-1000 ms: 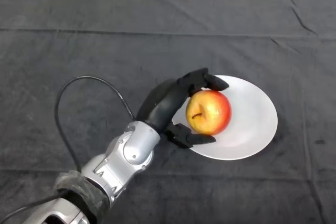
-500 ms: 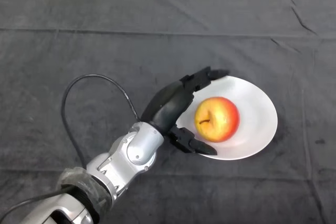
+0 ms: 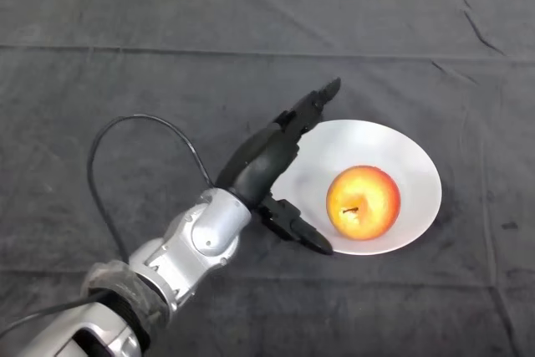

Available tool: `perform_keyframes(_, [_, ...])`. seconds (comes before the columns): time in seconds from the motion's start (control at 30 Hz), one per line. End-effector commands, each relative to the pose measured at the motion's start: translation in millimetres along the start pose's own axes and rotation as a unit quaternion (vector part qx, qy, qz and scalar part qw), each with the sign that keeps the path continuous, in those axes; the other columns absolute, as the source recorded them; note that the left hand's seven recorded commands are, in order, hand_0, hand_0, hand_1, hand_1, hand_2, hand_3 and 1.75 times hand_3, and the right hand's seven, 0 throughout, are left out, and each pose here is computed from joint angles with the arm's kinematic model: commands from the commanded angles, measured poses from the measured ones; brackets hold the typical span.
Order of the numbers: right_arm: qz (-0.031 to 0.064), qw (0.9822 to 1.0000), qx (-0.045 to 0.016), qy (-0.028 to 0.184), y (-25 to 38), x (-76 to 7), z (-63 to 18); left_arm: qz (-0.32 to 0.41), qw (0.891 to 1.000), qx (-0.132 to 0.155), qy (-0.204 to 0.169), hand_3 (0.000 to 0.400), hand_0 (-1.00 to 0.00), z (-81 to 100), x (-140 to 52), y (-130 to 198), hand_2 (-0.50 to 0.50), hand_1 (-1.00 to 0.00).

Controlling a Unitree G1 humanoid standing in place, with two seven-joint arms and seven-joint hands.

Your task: Move the apple to the plate

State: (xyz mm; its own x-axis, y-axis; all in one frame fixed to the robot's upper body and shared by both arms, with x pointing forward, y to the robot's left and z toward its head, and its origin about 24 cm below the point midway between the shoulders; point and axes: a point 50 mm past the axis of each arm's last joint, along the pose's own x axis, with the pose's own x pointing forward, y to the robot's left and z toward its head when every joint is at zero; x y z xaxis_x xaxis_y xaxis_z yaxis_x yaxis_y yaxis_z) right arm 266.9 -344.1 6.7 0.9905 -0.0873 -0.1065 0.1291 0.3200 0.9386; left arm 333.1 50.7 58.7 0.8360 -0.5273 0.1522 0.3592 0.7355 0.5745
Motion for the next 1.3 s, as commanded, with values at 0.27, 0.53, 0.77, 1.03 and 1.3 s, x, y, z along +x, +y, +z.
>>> perform_keyframes(0.27, [0.0031, 0.9999, -0.0034, -0.01, 2.8, -1.3, 10.3, 0.058, 0.998, 0.026, -0.026, 0.0, 0.0, 4.2, 3.2, 64.1, 0.0, 0.0])
perform_keyframes(0.53, [0.0031, 0.9999, -0.0037, -0.01, 2.8, -1.3, 10.2, 0.147, 0.988, 0.019, -0.038, 0.0, 0.0, 1.7, -15.2, 107.4, 0.0, 0.0])
perform_keyframes(0.77, [0.003, 0.9999, -0.0042, -0.01, 2.8, -1.3, 10.1, 0.225, 0.973, 0.018, -0.045, 0.0, 0.0, -1.4, -39.4, 134.3, 0.0, 0.0])
perform_keyframes(1.03, [0.0028, 0.9999, -0.0048, -0.01, 2.8, -1.3, 10.0, 0.296, 0.954, 0.023, -0.045, 0.0, 0.0, -6.7, -70.3, 157.2, 0.0, 0.0])
perform_keyframes(1.3, [0.0026, 0.9999, -0.0054, -0.01, 2.8, -1.3, 10.0, 0.356, 0.933, 0.029, -0.031, 0.0, 0.0, -17.8, -104.9, 178.5, 0.0, 0.0])
